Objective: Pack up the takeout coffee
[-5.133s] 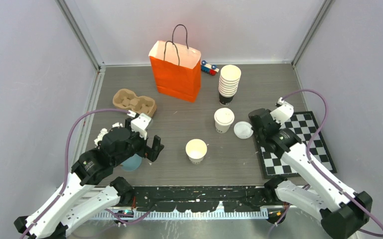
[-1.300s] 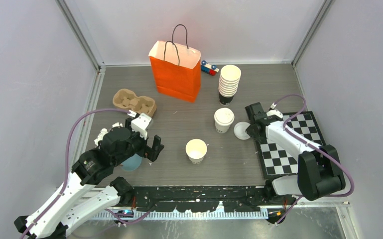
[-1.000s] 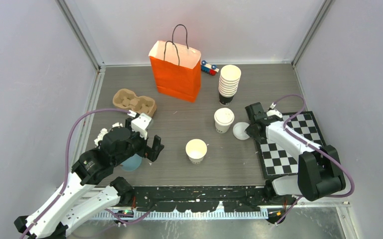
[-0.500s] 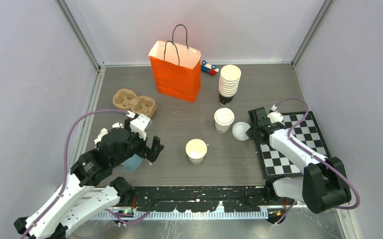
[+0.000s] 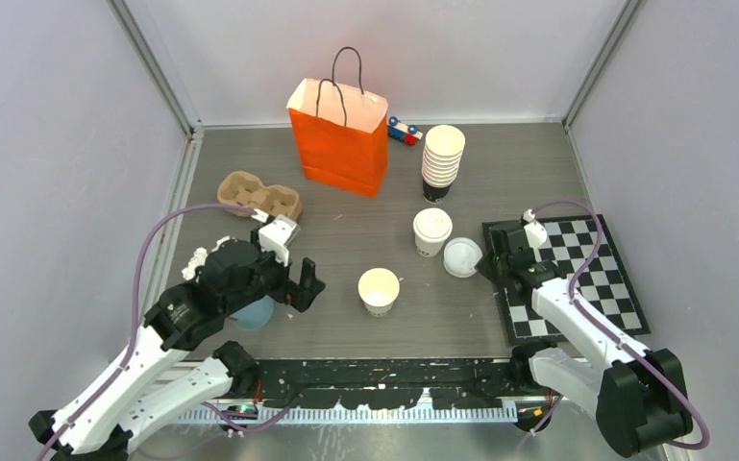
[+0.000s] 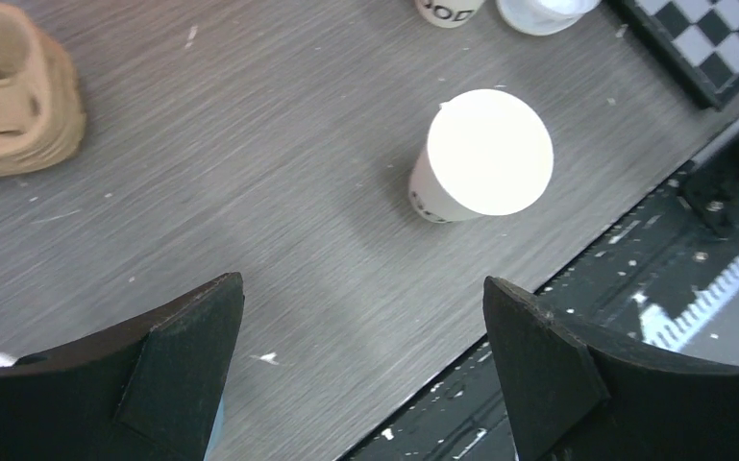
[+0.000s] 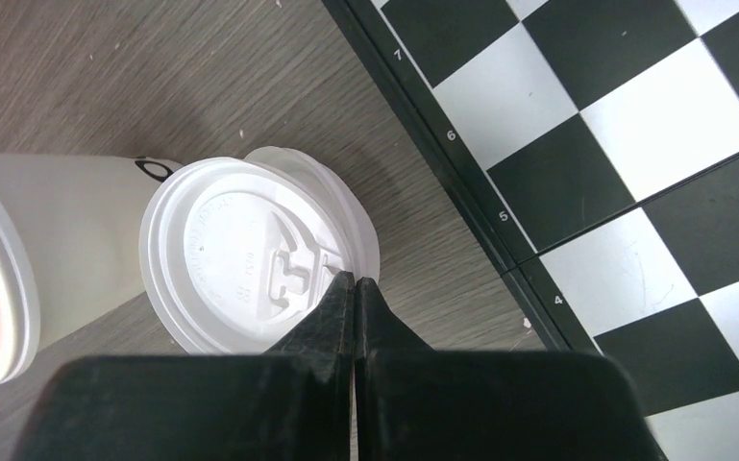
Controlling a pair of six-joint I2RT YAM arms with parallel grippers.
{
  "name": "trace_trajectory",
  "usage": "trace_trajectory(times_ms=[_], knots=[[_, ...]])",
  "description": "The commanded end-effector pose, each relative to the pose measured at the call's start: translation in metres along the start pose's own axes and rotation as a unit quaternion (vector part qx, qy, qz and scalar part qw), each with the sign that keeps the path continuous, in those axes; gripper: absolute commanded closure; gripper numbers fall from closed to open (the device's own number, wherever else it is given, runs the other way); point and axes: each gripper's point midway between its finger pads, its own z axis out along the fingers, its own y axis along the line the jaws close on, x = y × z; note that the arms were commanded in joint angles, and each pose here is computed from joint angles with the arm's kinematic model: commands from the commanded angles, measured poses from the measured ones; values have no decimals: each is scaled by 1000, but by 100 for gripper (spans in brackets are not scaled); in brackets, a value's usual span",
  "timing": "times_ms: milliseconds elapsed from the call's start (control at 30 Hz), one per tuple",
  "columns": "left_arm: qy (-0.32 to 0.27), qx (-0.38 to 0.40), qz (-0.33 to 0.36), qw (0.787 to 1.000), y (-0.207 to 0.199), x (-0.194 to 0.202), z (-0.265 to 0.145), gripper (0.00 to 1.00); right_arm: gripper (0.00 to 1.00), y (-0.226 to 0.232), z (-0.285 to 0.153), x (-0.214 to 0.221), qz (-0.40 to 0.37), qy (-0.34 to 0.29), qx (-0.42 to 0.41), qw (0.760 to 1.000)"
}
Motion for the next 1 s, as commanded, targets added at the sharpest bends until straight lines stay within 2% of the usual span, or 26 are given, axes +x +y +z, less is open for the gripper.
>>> trace_trajectory(times_ms=[0,167,367,667,967], knots=[[-38,82,-58,994,-38,-40,-1,5,100,10,-2,2,-14,2,-39,999],[-23,120,-115,986,-59,-55,19,18,100,8,-7,5,-20,2,-53,998],[-3,125,-163,979,-73,-61,58,32,100,11,-17,14,-24,14,-87,996],[-10,96,-154,983,-119,-79,122,34,100,8,-30,19,-18,9,-115,993],[21,82,-167,982,-162,-54,201,39,100,5,-31,26,-22,22,-115,993]])
